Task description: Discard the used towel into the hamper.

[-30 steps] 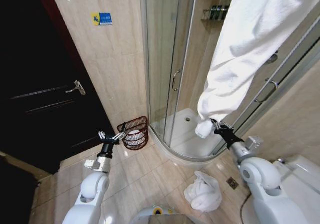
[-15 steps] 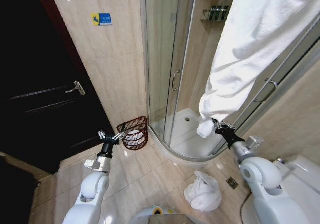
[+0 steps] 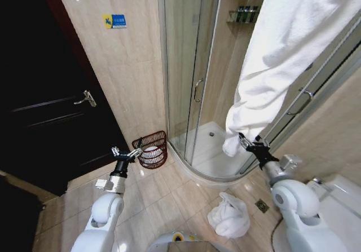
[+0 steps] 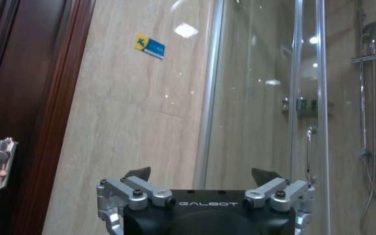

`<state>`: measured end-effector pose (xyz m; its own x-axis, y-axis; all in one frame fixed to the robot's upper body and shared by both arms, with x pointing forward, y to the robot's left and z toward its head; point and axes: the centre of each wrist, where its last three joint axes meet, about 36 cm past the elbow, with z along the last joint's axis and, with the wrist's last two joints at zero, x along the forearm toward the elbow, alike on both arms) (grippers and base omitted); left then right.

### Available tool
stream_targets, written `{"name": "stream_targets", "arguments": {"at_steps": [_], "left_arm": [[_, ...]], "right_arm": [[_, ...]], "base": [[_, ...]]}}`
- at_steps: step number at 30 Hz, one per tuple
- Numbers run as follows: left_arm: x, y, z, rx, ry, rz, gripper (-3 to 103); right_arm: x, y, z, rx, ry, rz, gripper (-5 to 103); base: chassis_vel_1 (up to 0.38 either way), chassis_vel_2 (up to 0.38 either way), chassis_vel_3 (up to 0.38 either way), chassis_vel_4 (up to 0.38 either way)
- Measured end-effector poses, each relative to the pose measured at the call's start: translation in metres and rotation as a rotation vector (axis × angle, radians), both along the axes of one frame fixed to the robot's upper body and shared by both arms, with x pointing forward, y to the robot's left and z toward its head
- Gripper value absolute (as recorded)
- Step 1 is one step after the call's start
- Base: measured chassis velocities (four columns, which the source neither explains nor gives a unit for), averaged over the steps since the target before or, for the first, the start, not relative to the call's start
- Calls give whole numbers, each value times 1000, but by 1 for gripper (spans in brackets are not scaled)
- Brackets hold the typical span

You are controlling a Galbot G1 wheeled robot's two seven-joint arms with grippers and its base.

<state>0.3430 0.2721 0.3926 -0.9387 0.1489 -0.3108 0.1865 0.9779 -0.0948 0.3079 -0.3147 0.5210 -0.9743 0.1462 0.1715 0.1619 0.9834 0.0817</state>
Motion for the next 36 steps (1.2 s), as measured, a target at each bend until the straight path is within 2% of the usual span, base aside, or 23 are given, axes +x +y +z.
{"name": "stream_targets", "arguments": {"at_steps": [1,4,5,7,13,16,18,19,21,22,27,33,36], "left_arm": [[0,0,0,0,0,0,100],[1,0,1,0,-1,-1,100],[1,0,1,0,-1,-1,100],[1,0,1,-2,-1,-3,100],[1,-1,1,-4,0,-7,100],[1,-2,1,-4,1,-9,100],[1,-2,1,-1,2,-11,100],[1,-2,1,-1,2,-11,100],[1,-2,1,0,2,-11,100],[0,-2,3,2,2,-12,100],[0,0,7,7,4,-7,100],[0,0,6,10,7,-3,100],[-1,-1,5,14,9,-1,100]], "right_arm": [[0,0,0,0,0,0,77],[0,6,3,2,64,-88,93],[0,6,3,2,64,-88,93],[1,11,12,-10,62,-159,100],[-3,7,26,-64,-27,-193,100],[-5,3,34,-105,-106,-171,100],[-2,-3,44,-152,-199,-98,100],[-2,-3,44,-152,-199,-98,100],[7,-14,51,-200,-263,-45,100],[18,-25,59,-247,-293,-26,100],[54,-61,100,-337,-343,-32,100],[78,-85,140,-367,-381,-44,100],[92,-96,169,-311,-411,34,100]], "base": [[0,0,0,0],[0,0,0,0],[0,0,0,0],[0,0,0,0],[0,0,0,0],[0,0,0,0],[0,0,0,0],[0,0,0,0],[0,0,0,0],[0,0,0,0],[0,0,0,0],[0,0,0,0],[0,0,0,0]]}}
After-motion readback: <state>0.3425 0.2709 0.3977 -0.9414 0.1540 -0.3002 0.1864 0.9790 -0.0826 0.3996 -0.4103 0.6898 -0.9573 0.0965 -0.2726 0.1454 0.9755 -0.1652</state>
